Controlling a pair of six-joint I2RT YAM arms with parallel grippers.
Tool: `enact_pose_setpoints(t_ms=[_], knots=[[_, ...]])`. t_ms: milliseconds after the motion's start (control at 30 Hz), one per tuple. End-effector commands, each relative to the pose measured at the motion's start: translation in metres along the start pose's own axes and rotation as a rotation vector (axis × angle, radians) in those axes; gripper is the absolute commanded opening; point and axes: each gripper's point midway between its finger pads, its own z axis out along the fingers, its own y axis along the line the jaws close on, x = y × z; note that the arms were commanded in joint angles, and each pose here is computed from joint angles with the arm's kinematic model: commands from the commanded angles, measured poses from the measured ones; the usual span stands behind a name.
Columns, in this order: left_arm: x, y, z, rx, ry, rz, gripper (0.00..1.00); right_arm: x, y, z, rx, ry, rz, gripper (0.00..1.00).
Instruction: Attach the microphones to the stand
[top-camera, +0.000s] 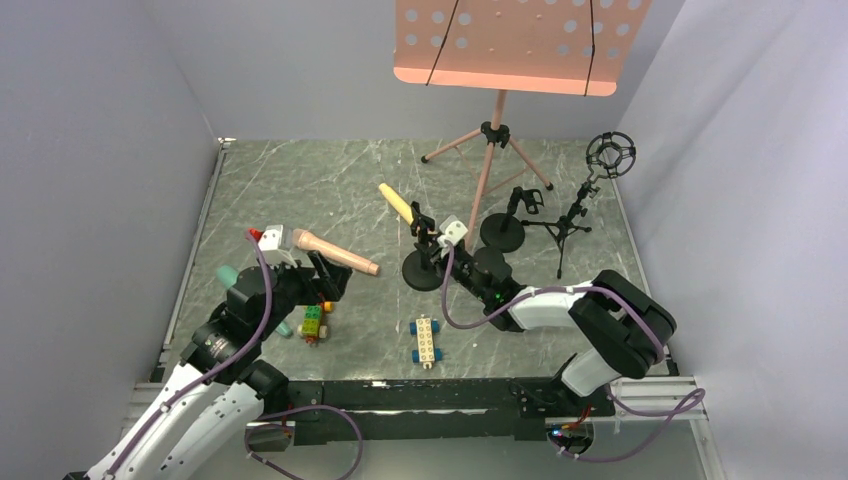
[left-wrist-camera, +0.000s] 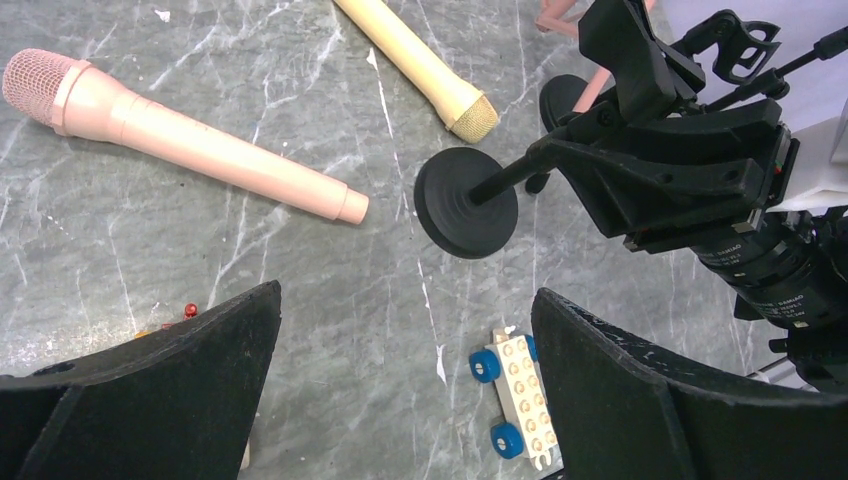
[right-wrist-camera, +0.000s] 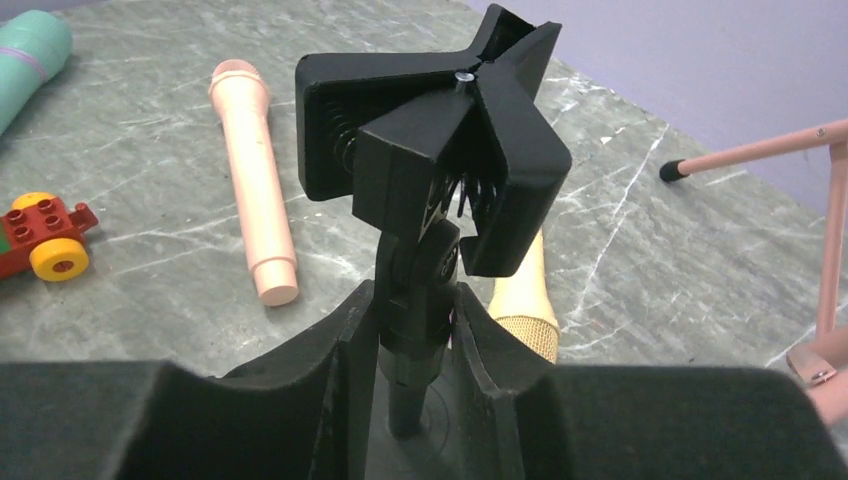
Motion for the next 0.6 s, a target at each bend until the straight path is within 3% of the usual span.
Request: enact_pose_setpoints(t_ms=[0, 133, 267, 433, 567], knots=[[-0.011, -0.005, -0.004, 0.018, -0.040, -0.023, 0.99, -0.021, -0.001, 0.002, -0.034, -0.079, -0.080, 0.15], [-0.013, -0.004, -0.009, 0.020, -0.052, -0.018, 0.99, -0.033, -0.009, -0.005, -0.118, -0.098, -0.076, 0.08], [-0.011, 0.000, -0.011, 0.011, -0.055, -0.005, 0.99, -0.037, -0.023, -0.019, -0.344, -0.004, 0.063, 0.03], [-0.012, -0.003, -0.008, 0.016, -0.042, 0.025, 0.99, -0.042, 0.007, -0.052, -0.678, 0.081, 0.028, 0.05], [-0.015, -0.007, -0.006, 0.024, -0.028, 0.052, 0.99, -0.036, 0.017, -0.066, -0.768, 0.110, 0.016, 0.08]])
